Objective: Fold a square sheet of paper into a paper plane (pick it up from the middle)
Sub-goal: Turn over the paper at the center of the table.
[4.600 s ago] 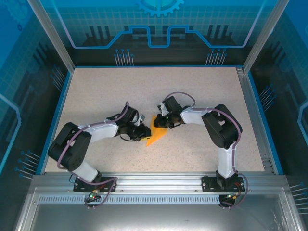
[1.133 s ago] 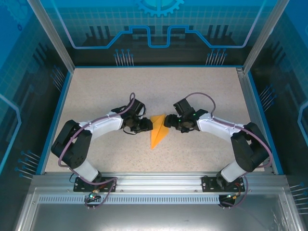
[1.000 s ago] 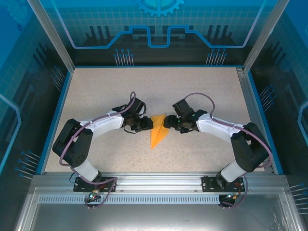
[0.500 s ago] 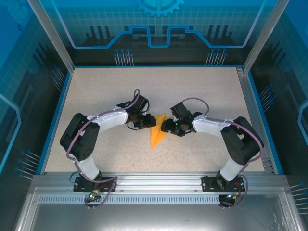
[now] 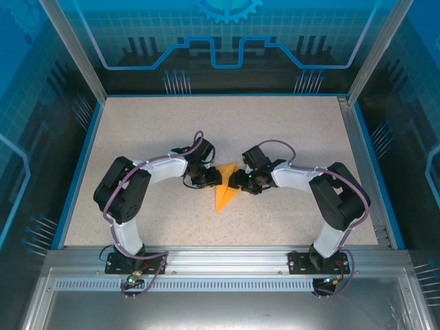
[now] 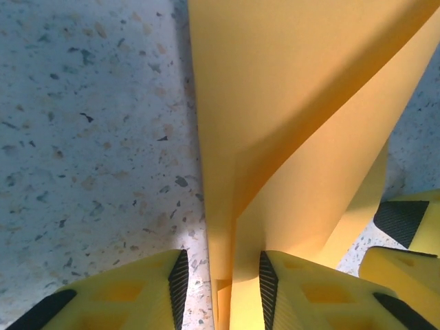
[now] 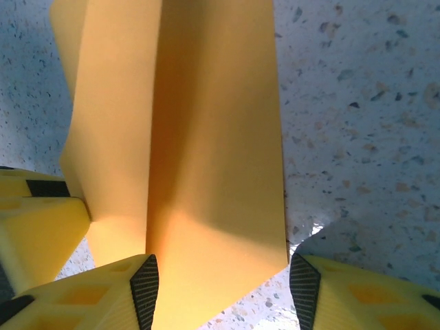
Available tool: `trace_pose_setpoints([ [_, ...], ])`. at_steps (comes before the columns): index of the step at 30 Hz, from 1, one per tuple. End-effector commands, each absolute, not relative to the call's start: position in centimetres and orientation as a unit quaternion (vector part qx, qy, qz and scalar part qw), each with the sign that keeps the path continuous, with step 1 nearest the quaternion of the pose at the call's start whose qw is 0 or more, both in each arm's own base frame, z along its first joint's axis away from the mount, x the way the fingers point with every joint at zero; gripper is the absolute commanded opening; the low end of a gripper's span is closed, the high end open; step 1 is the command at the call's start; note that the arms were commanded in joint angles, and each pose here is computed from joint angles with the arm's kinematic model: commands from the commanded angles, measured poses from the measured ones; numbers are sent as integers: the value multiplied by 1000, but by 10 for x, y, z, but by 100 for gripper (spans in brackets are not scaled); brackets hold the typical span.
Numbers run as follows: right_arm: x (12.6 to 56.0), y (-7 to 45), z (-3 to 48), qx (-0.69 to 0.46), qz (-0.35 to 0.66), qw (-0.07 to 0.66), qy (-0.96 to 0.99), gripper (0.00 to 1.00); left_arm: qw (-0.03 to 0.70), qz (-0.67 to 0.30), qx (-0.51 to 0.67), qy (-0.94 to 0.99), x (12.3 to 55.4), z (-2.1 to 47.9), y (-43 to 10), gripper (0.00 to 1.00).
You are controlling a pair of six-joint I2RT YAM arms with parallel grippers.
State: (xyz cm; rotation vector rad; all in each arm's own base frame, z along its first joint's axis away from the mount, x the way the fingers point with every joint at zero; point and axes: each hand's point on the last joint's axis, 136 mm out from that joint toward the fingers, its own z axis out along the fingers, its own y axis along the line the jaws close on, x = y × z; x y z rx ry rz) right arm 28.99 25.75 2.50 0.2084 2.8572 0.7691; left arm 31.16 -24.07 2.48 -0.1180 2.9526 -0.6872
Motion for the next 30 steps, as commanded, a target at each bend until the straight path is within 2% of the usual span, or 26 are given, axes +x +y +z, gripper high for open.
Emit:
trace_pose_setpoints([
  [1,296,260,22,79,265,83,957,56,41,-234,-30,971,313,25,-243,35],
  [9,299,273,33,81,315,99,940,57,28,-224,-30,974,305,11,-239,29],
  [30,305,294,48,71,335,98,935,58,22,-224,-35,974,300,6,-237,25],
])
